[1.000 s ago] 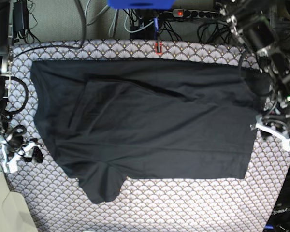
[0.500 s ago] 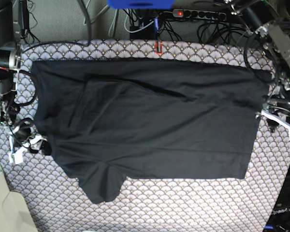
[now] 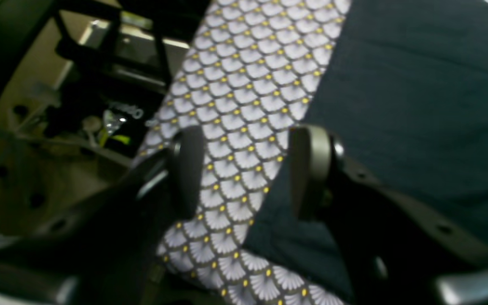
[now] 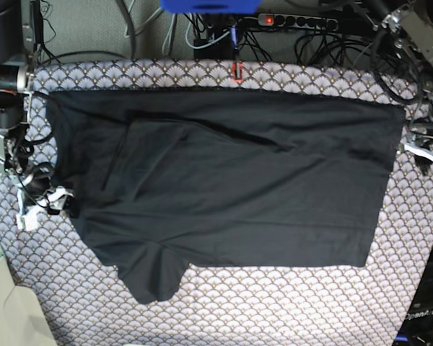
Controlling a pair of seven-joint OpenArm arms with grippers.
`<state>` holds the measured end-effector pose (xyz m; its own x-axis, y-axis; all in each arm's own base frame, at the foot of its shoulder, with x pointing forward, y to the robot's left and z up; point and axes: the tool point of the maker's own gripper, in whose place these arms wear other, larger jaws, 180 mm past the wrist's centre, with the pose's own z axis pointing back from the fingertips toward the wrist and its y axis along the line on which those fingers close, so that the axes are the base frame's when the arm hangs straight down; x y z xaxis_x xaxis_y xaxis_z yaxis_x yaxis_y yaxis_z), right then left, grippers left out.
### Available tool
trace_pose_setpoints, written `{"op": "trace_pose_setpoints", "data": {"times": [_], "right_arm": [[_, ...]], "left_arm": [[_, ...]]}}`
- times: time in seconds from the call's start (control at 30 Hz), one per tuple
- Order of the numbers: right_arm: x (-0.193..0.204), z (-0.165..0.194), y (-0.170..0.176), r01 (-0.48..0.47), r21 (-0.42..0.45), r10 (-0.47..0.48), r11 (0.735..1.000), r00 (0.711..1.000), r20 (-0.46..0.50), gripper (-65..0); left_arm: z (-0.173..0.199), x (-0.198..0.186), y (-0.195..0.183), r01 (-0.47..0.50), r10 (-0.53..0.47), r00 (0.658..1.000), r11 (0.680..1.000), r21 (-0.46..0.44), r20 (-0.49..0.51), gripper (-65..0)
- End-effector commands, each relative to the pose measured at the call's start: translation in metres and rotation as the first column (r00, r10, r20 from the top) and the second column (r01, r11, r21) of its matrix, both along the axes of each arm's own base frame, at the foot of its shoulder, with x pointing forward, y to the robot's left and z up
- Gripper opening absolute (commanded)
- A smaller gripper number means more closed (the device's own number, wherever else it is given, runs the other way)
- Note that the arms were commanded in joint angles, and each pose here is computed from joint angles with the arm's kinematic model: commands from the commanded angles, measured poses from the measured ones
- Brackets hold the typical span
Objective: Fold the T-shirt properly
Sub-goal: 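Move the left gripper down to the shirt's opposite corner and grasp it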
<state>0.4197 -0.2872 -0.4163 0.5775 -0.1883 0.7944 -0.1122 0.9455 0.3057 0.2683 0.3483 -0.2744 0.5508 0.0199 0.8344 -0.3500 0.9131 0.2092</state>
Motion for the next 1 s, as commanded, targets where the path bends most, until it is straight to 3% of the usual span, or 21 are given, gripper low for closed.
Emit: {"op": "trace_pose_setpoints", "data": {"times": [0.0, 0.23, 0.33, 0.5, 0.57, 0.8, 0.97], "right_arm": [[0.016, 0.022, -0.004, 0.007, 0.002, -0.007, 1.0, 0.998, 0.065, -24.0], [0.017, 0.019, 0.004, 0.0, 0.016, -0.001, 1.0, 0.998, 0.063, -26.5], [0.017, 0.019, 0.005, -0.001, 0.017, 0.0, 1.0, 0.998, 0.063, -35.6], [0.017, 0.019, 0.005, -0.003, 0.016, 0.002, 1.0, 0.998, 0.061, -59.0], [0.017, 0.02, 0.005, -0.004, 0.014, 0.003, 1.0, 0.998, 0.065, -64.8], [0.017, 0.024, -0.005, 0.005, -0.001, -0.005, 1.0, 0.997, 0.071, -65.0], [0.017, 0.024, -0.007, 0.006, -0.006, -0.006, 1.0, 0.998, 0.068, -65.0]], "left_arm": [[0.016, 0.004, 0.003, 0.004, -0.006, 0.999, 1.0, 0.029, 0.048, -33.4], [0.011, -0.004, 0.009, -0.012, 0.011, 1.0, 0.999, 0.03, 0.029, -33.4], [0.008, -0.007, 0.009, -0.011, 0.011, 1.0, 0.999, 0.031, 0.018, -33.4], [0.01, -0.005, 0.01, -0.012, 0.011, 1.0, 0.999, 0.034, 0.027, -33.4], [0.009, 0.001, 0.01, -0.006, 0.006, 1.0, 1.0, 0.023, 0.031, -33.4], [-0.014, 0.042, 0.023, -0.037, 0.04, 0.999, 0.994, -0.098, 0.035, -33.4], [-0.012, 0.093, 0.012, 0.018, -0.009, 0.998, 0.987, -0.16, 0.058, -33.4]]}}
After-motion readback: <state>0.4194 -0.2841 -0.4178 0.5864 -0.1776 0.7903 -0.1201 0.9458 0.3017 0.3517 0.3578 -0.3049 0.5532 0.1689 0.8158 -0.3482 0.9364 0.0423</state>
